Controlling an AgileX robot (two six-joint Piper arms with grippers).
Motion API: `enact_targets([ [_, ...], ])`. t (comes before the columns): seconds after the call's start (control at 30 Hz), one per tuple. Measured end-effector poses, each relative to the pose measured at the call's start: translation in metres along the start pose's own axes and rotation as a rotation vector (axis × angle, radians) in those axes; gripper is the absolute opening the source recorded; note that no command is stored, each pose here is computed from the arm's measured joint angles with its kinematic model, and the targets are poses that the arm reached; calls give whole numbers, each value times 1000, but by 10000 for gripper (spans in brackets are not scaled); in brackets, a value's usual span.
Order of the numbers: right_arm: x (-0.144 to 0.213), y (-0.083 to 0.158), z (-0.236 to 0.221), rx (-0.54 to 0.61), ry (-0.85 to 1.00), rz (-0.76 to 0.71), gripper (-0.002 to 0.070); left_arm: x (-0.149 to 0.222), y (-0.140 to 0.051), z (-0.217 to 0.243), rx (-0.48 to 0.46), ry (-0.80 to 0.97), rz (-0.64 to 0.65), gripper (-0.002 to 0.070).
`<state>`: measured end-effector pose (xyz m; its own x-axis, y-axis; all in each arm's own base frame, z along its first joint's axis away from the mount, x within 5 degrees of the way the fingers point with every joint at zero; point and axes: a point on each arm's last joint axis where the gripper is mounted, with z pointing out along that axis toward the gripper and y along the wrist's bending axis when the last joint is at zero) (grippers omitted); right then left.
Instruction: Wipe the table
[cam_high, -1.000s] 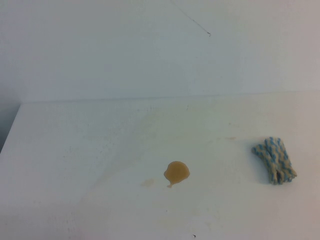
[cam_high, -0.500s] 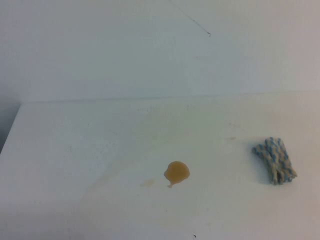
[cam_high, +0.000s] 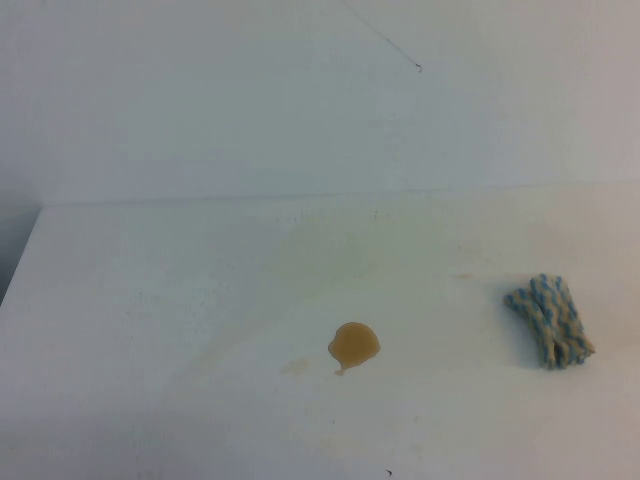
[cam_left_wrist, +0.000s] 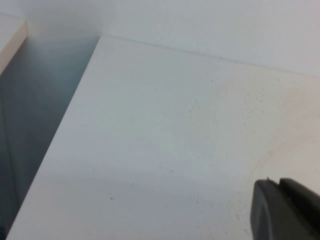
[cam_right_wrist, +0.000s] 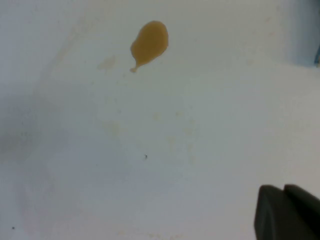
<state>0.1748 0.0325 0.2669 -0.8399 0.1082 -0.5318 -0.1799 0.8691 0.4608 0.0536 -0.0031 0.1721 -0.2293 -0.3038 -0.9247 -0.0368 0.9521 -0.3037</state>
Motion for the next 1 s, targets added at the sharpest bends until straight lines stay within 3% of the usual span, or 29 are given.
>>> enact_targets([
  [0.27, -35, -10, 14, 91, -22, -146, 155, 0, 0, 0, 0, 0, 0, 1],
  [0.5, -67, -1, 50, 72, 67, -231, 323, 0, 0, 0, 2, -1, 0, 1],
  [0.63, -76, 7, 70, 91, 132, -289, 347, 0, 0, 0, 2, -1, 0, 1],
  [0.87, -85, -1, 100, 329, 233, -314, 353, 0, 0, 0, 2, -1, 0, 1],
  [1.0, -86, -1, 118, 317, 234, -310, 353, 0, 0, 0, 2, -1, 0, 1],
])
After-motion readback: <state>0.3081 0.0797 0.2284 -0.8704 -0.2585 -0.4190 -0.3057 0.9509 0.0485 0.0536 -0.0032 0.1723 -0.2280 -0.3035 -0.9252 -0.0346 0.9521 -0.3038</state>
